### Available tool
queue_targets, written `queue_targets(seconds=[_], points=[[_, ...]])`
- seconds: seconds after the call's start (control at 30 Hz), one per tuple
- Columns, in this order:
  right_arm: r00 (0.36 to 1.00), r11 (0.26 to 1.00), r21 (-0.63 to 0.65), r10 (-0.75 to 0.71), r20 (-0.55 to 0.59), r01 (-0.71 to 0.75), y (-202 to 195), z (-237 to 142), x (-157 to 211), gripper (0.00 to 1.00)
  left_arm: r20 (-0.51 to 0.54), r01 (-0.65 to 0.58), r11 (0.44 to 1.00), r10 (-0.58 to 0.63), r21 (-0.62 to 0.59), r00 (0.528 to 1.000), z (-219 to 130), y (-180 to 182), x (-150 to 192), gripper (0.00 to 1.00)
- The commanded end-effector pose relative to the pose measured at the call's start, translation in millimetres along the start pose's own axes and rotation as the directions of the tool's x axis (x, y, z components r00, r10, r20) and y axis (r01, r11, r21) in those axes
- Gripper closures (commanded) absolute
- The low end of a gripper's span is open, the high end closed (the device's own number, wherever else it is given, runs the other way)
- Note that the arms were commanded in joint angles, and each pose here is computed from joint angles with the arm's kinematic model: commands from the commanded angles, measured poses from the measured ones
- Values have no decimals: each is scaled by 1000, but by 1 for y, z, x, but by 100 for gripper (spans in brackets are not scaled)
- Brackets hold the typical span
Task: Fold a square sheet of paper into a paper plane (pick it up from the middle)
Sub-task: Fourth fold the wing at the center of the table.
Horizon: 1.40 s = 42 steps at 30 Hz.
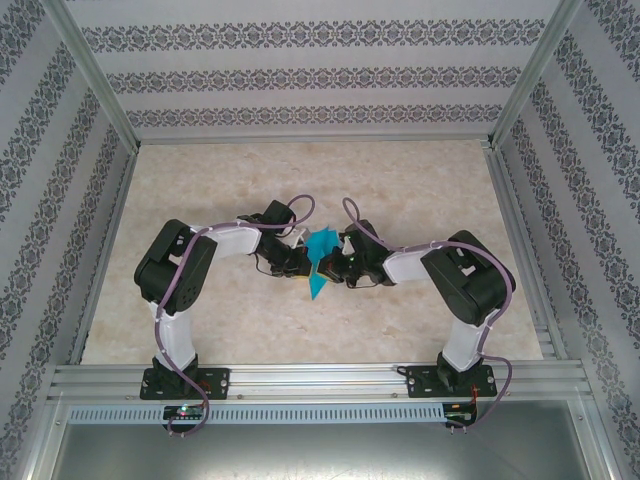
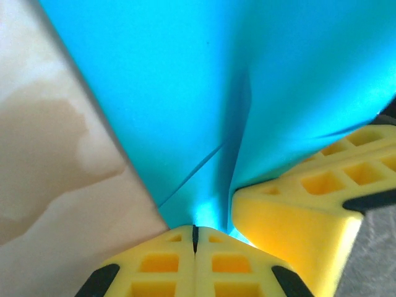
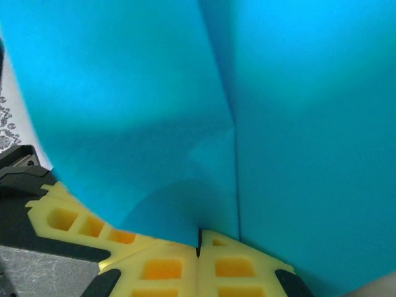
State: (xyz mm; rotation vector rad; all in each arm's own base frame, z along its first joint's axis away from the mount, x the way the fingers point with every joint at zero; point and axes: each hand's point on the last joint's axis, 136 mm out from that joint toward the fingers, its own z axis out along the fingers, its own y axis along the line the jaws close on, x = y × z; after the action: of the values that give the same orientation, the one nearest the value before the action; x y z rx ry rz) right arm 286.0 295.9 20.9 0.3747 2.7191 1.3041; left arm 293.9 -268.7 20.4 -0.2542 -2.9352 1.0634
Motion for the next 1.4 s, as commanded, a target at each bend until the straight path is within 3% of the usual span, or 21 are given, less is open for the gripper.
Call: queue_targets(seconds=[0.0, 0.47, 0.87, 1.1, 1.37], points=[[999, 1000, -2, 10, 47, -10, -2, -2, -11, 95, 6, 7, 1000, -7, 20, 1000, -3, -1, 0, 95], [999, 996, -84, 28, 44, -24, 9, 3, -14, 95, 8, 0, 999, 0, 43, 1000, -3, -6, -5, 100], [999, 1000, -12, 29, 27, -29, -8, 12, -11, 95, 11, -7, 999, 7, 40, 1000, -6, -9, -7, 100], [1000, 997, 71, 13, 24, -15, -23, 9, -7, 95, 83, -18, 999, 21, -37, 996, -28, -6, -20, 99], [1000, 997, 71, 14, 20, -16, -23, 10, -5, 95, 125, 19, 999, -22, 32, 992, -27, -13, -32, 97]])
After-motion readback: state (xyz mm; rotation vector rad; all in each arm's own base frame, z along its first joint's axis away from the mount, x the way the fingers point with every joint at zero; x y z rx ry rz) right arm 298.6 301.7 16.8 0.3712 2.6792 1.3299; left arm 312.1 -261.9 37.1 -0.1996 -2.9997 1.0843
